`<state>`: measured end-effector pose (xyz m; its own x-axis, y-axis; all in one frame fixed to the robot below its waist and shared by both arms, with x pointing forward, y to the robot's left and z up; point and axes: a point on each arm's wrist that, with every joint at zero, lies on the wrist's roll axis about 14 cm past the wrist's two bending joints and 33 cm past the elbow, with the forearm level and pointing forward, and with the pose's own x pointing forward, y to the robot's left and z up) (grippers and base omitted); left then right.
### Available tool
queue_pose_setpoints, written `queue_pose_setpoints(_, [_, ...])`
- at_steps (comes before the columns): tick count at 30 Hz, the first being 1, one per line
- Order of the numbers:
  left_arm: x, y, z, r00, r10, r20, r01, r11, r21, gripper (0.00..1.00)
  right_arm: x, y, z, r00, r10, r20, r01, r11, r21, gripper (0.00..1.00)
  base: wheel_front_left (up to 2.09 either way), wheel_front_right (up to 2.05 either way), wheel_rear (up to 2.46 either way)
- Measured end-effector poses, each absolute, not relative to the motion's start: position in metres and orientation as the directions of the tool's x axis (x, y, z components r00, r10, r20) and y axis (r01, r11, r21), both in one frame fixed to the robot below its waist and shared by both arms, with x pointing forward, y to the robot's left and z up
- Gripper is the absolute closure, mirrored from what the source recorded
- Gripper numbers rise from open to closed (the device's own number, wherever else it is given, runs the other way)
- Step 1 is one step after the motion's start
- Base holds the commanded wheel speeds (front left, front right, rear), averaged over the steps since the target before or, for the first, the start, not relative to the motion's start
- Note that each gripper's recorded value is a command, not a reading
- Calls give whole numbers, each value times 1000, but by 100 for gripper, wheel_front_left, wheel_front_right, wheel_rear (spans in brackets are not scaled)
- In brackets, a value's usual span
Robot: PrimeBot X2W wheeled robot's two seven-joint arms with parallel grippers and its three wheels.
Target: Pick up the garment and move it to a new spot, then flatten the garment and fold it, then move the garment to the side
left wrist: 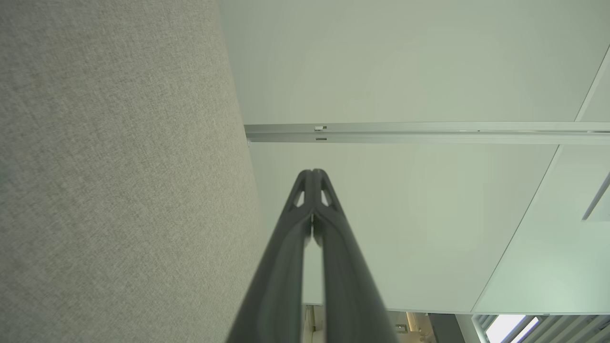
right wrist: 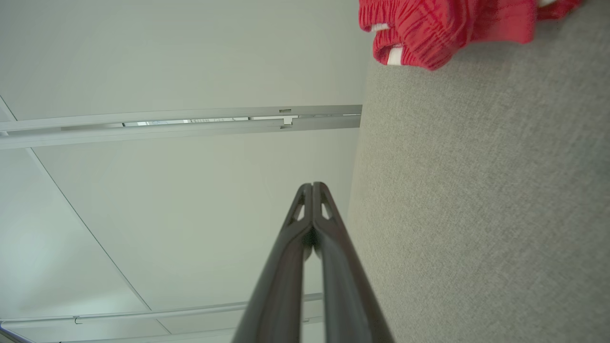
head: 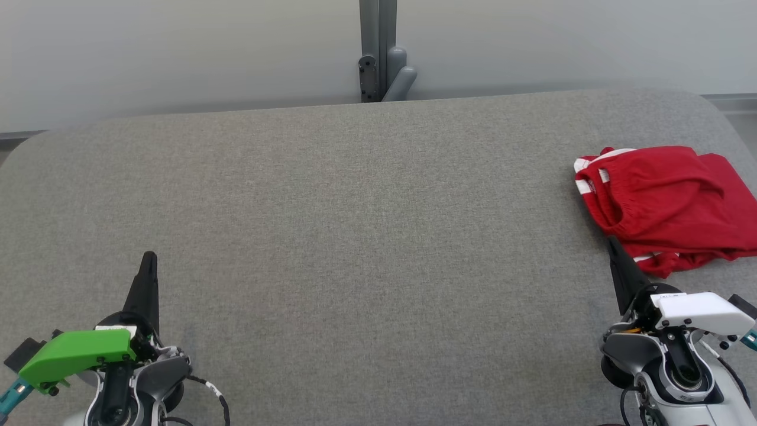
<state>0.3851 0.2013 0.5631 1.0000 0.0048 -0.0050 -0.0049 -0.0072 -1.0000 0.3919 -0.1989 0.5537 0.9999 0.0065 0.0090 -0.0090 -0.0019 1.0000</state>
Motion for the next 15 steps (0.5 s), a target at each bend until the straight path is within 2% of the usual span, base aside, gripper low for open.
queue_pose_setpoints(15, [385,201,563,1000,5,-5,-5,-7,-1000,100,392,-198,554,1000,8,10,-10,-6,1000,100,0,0,0])
